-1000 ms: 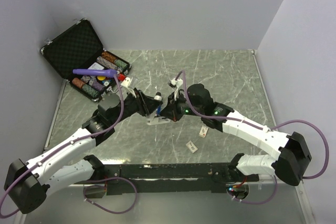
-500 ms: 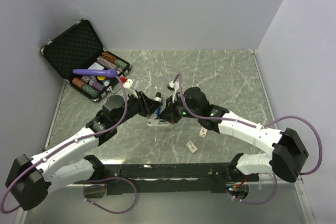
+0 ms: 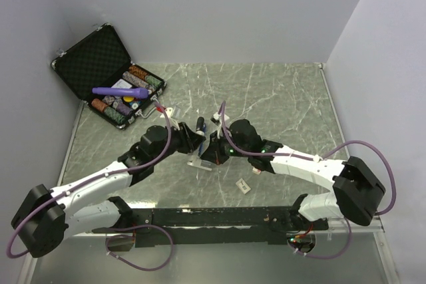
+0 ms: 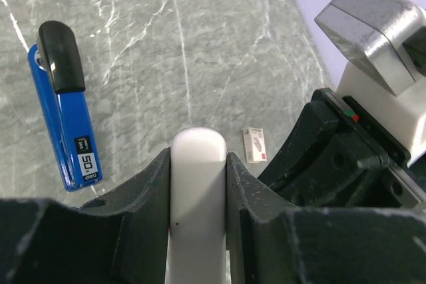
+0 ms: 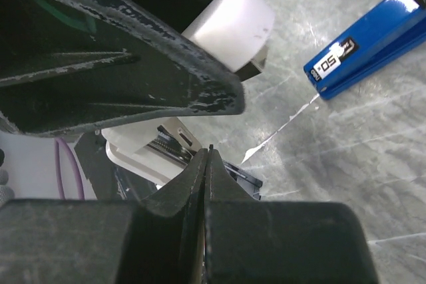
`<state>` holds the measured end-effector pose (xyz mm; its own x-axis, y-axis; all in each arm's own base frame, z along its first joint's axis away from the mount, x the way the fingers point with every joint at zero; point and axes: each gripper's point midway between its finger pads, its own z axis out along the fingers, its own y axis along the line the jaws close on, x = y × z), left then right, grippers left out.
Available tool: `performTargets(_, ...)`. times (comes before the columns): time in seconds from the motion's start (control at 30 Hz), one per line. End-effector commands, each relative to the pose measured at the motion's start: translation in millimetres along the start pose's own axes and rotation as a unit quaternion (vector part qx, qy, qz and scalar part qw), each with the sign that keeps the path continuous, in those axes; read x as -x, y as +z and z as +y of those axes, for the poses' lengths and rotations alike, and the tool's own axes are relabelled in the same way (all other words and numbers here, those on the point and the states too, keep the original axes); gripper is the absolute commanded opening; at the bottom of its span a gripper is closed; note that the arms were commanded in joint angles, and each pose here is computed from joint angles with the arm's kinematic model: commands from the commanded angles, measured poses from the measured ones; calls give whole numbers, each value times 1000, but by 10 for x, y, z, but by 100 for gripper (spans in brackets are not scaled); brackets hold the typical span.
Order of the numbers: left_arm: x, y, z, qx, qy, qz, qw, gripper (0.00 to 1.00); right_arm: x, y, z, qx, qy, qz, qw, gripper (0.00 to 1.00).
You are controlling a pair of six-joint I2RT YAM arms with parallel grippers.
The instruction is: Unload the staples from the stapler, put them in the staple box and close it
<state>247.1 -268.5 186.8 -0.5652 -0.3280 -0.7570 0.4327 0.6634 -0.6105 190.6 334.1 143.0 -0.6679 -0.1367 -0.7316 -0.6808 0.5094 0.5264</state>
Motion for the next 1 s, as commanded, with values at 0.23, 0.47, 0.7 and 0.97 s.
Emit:
performTargets(0.23, 334, 157, -130, 5, -27, -72, 997, 1, -79, 55, 201, 48, 11, -1, 999, 0)
performTargets(0.47, 282, 279, -99, 21, -30, -74, 997, 1, -148, 62, 228, 62, 23, 6, 998, 0)
performTargets(0.7, 268, 380, -111, 32, -37, -85, 995, 1, -234, 69, 265, 80, 39, 15, 996, 0)
performTargets(0.97, 361, 458, -179, 32, -42, -99, 994, 1, -346, 88, 310, 104, 61, 28, 992, 0)
